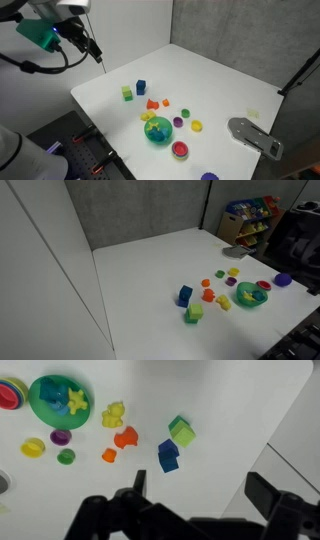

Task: Place the small, yellow bowl in the pink bowl

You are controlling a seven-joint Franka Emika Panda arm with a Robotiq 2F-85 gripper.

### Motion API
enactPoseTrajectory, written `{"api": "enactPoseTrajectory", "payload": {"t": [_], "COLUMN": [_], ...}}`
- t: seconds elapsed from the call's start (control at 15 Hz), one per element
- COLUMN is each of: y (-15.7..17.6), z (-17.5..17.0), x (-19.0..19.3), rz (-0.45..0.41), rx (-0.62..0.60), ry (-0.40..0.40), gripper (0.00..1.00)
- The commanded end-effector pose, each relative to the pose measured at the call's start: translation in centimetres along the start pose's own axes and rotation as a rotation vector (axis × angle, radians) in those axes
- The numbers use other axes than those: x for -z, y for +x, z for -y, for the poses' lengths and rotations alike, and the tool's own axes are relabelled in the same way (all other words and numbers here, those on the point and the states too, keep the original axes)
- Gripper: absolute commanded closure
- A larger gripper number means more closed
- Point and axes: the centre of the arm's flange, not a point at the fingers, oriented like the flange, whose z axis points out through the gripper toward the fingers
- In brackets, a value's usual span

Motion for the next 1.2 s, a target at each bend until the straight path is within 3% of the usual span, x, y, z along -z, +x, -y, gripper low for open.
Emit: {"api": "enactPoseTrajectory", "payload": {"t": [0.0,0.27,0.6,1.13], "y": [-0.2,-0.3,4.2,9.8], "z": [-0.1,-0.2,-0.7,-6.0], "x": [-0.5,-1.0,-2.3,-9.6], "rz": [0.013,0.027,0.056,0.099], "rx": [-0.002,-0.003,-0.022,-0.130], "ry": [-0.001,-0.002,-0.012,-0.055], "gripper": [0.00,0.00,0.00,0.00]}}
